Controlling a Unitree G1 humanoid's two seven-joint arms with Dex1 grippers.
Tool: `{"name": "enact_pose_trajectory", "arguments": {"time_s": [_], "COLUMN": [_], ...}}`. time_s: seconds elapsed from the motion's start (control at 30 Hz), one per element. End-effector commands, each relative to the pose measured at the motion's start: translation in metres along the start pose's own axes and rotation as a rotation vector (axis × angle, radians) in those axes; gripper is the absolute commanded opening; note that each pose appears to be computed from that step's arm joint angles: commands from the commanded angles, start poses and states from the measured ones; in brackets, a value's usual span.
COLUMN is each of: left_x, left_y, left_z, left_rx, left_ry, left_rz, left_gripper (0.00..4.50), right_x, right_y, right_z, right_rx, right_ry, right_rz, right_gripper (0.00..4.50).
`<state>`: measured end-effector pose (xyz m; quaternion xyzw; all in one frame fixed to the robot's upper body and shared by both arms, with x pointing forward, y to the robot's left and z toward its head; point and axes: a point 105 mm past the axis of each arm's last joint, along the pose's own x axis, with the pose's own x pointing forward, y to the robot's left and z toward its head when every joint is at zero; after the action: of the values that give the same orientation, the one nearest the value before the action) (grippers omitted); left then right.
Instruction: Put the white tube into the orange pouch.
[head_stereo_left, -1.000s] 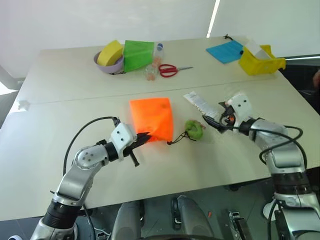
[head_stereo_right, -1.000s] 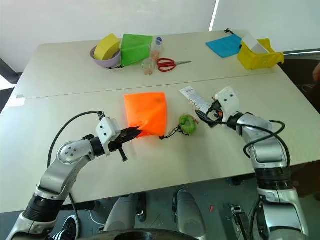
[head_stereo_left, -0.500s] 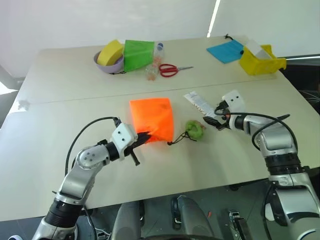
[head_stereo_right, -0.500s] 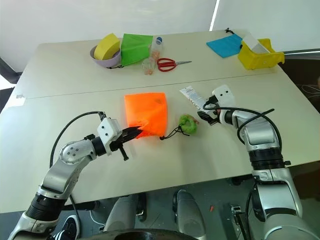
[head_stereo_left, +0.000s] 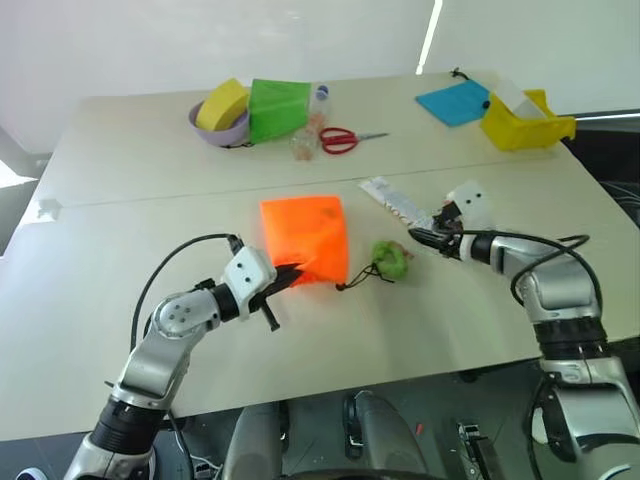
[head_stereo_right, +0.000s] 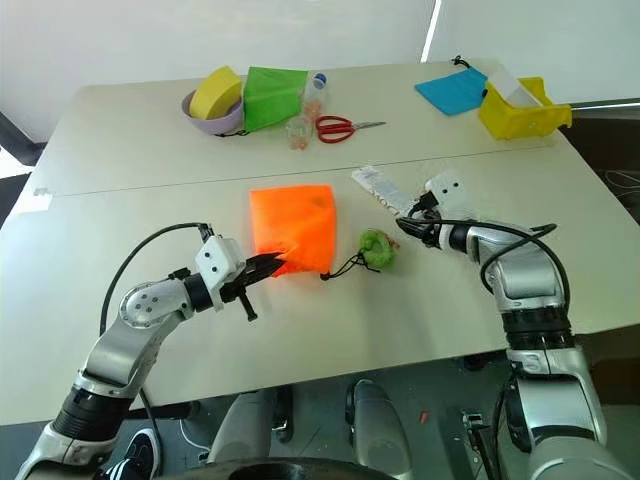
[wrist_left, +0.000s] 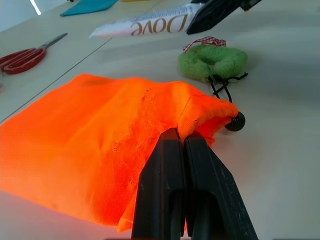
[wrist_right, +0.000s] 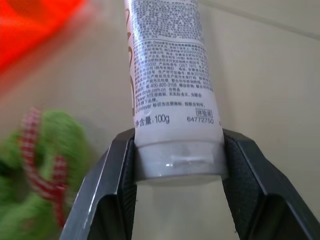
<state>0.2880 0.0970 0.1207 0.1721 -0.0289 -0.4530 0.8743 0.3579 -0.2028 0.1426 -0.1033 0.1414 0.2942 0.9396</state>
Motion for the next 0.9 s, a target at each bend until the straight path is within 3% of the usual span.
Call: {"name": "enact_pose_trajectory", "arguments": {"time_s": [0.03,0.2,0.33,0.53,0.9], "left_x": [-0.002,-0.004,-0.004,-0.007,-0.011], "left_y": [0.002,0.006,0.006,0.008,0.007], "left_z": [0.008,0.009,0.010,0.012,0.011], "left_rx": [0.033,0.035,0.052,0.089,0.127], "left_ry": [-0.027,-0.025,-0.020,-0.001,0.030], "left_rz": [0.002,0.005,-0.018,-0.056,-0.096], "left_gripper": [0.00,0.00,0.00,0.00,0.00], "right_x": [-0.034,-0.083,-0.095,-0.071,-0.030], "right_y": [0.029,0.096,0.117,0.133,0.134], "right_z": [0.024,0.006,-0.022,-0.038,-0.034], "right_rx": [-0.079,-0.058,-0.090,-0.131,-0.072], "right_ry": [-0.091,-0.020,0.116,0.105,0.035], "right_rz": [0.182,0.523,0.598,0.559,0.376], "right_gripper": [1.80,1.80,1.80,1.80,1.80]}}
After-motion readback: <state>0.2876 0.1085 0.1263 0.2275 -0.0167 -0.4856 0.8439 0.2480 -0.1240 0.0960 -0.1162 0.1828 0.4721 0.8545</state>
